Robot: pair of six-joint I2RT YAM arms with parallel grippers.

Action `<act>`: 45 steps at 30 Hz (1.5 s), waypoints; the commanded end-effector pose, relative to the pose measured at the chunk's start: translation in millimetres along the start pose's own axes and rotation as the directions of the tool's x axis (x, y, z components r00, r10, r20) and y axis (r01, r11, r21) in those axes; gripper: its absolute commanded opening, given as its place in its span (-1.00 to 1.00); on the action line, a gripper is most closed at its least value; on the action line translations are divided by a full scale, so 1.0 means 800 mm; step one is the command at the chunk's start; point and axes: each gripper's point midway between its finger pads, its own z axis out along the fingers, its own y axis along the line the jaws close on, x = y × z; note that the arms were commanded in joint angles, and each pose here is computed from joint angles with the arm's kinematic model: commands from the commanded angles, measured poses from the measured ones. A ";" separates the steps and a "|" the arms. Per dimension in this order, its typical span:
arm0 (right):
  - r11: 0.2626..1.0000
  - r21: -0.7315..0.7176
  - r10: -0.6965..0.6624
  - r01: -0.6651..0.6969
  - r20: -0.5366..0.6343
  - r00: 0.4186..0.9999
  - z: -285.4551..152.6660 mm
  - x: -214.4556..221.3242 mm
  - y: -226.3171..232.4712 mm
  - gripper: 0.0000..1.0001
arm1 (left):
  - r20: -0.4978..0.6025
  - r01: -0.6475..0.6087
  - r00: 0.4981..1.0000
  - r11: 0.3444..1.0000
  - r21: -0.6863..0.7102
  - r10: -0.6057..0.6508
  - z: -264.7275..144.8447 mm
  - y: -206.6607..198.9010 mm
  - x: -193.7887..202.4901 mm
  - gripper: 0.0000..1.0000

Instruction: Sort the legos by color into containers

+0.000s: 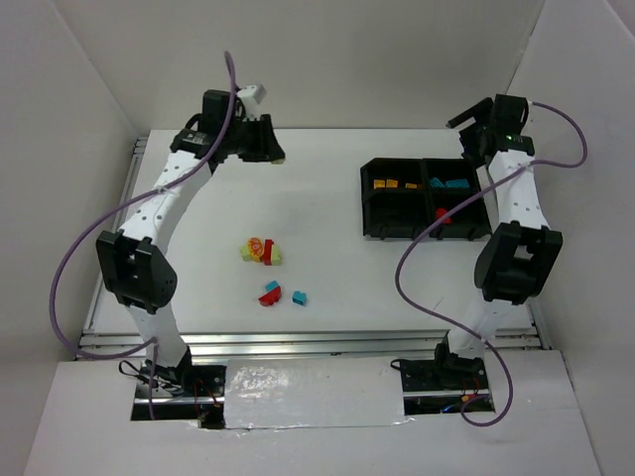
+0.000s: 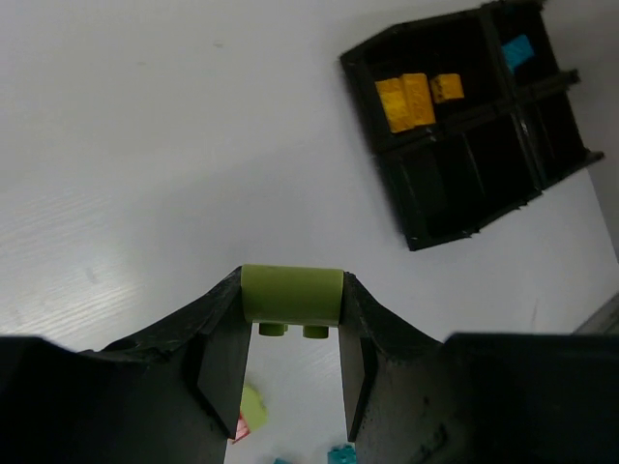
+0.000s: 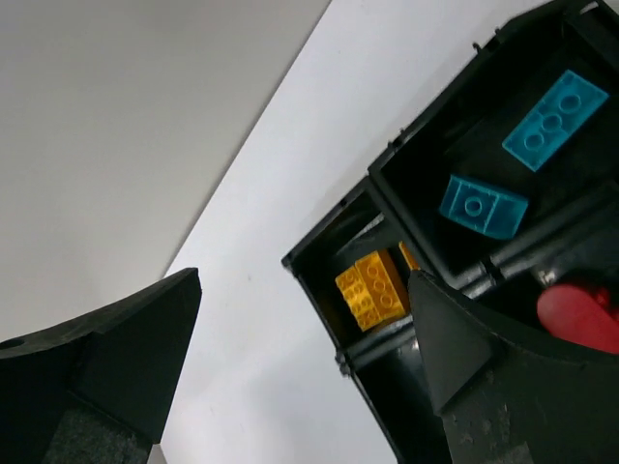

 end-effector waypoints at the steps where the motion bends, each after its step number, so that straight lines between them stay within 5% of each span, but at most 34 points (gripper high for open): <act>1: 0.999 -0.032 -0.007 0.008 0.027 1.000 -0.077 0.000 0.011 0.91 | 0.014 -0.098 0.995 0.976 0.197 0.097 0.025 -0.081 0.002 -1.00; 7: 0.998 -0.037 0.054 -0.053 0.047 0.997 -0.183 0.021 -0.004 0.99 | 0.000 -0.085 0.996 0.934 0.346 0.090 0.078 -0.147 0.027 -1.00; 14: 0.999 0.002 0.049 -0.049 -0.053 0.997 -0.226 0.098 -0.063 0.99 | -0.059 0.018 0.998 0.865 0.501 0.013 0.157 -0.192 0.057 -1.00; 29: 0.998 0.070 -0.001 0.006 -0.074 0.997 -0.283 0.130 -0.111 0.99 | -0.125 0.058 0.992 0.783 0.619 0.026 0.226 -0.283 0.127 -0.95; 32: 0.998 0.056 -0.009 0.013 -0.067 0.998 -0.293 0.134 -0.114 0.99 | -0.141 0.063 0.990 0.788 0.612 0.030 0.235 -0.284 0.141 -0.70; 40: 0.999 0.024 -0.035 0.036 -0.052 0.998 -0.308 0.134 -0.111 0.99 | -0.162 0.076 0.986 0.789 0.609 0.030 0.251 -0.281 0.159 0.44; 42: 0.999 0.011 -0.044 0.044 -0.048 0.998 -0.309 0.132 -0.107 0.99 | -0.159 0.082 0.987 0.780 0.620 0.022 0.250 -0.286 0.153 0.99; 45: 0.999 -0.006 -0.050 0.049 -0.060 0.997 -0.306 0.133 -0.102 0.99 | -0.128 0.066 0.992 0.769 0.635 0.021 0.241 -0.296 0.134 0.99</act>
